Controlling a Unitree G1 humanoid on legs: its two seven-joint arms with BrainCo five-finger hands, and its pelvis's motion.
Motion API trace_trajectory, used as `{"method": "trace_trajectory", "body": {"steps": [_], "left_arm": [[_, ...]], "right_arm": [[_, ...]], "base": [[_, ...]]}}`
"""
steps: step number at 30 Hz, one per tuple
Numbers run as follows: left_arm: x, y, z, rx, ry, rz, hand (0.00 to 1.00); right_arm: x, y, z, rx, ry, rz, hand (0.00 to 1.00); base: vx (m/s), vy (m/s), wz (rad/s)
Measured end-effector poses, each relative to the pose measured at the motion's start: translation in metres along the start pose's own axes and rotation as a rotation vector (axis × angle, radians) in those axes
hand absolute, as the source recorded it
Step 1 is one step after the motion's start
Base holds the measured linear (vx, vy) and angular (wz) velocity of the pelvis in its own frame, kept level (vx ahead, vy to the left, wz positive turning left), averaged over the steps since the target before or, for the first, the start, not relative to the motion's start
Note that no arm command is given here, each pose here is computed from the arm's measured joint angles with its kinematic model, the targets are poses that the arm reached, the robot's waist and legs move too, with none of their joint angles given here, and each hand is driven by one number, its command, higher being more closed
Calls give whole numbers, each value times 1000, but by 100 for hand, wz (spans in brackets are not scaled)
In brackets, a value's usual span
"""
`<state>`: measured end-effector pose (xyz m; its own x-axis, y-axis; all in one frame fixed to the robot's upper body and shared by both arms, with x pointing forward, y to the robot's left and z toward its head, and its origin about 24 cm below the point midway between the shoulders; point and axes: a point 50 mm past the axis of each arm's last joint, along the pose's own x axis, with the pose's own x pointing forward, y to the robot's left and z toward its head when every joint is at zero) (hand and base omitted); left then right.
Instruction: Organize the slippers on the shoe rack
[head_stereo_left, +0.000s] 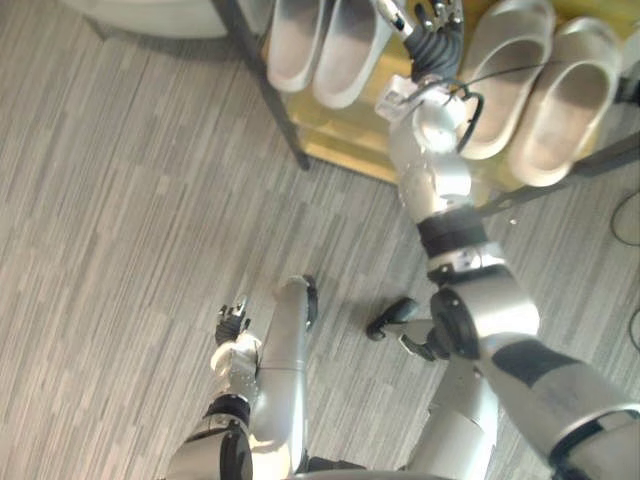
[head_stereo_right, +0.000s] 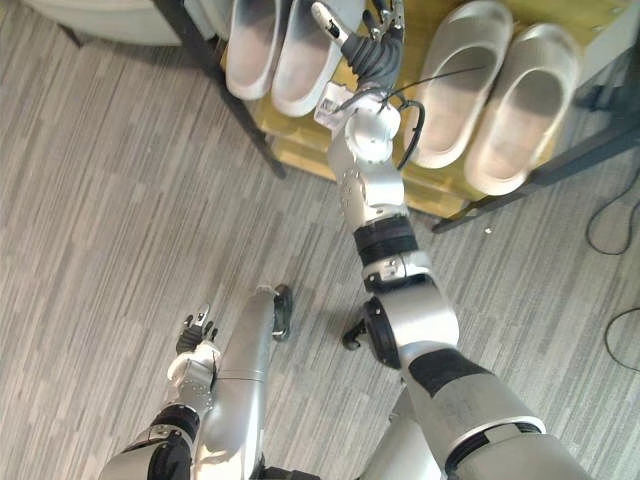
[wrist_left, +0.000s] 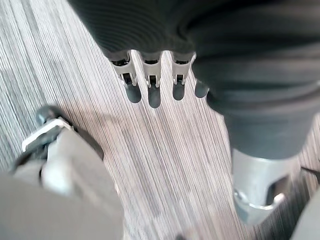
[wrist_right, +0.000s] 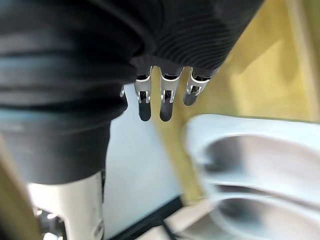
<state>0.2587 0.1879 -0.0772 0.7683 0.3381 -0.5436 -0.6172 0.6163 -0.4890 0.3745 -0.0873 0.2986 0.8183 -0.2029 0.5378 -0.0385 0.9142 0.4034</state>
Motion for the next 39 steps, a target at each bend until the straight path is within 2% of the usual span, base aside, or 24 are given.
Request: {"method": "trace_trajectory", "body": {"steps": [3,9,13,16,22,27,31,39], "left_arm": [[-1,8,0,8,5,13,0],[-11,24,-18,127,64,-20,0],[-19,38,-28,301,108,-72,0],[-24,56,-34,471,169,-90,0],[-42,88,-53,604,279,-89,0],[-57,106,-65,680,340,-84,0],[-67,119,-73,760,386,-83,0],[-75,121,-80,838,394,-104,0]], "right_arm": [[-28,-15,-7,-63,-41,43,0],[-88,-80,-40,-308,46,74,0],[-145,-133,-78,-491,281,52,0],[-203,-185,-115,-667,584,22,0],[-286,-261,-127,-958,969,5,0],[-350,-293,-129,-1008,1255,-22,0],[-407,-310,-125,-919,1501,-160,0],[-444,-308,-121,-806,1626,-303,0]], "base": [[13,50,-15],[61,28,-3],[83,31,1],[106,44,-2],[144,72,-2],[120,64,-1],[59,26,0],[-11,-10,10]]}}
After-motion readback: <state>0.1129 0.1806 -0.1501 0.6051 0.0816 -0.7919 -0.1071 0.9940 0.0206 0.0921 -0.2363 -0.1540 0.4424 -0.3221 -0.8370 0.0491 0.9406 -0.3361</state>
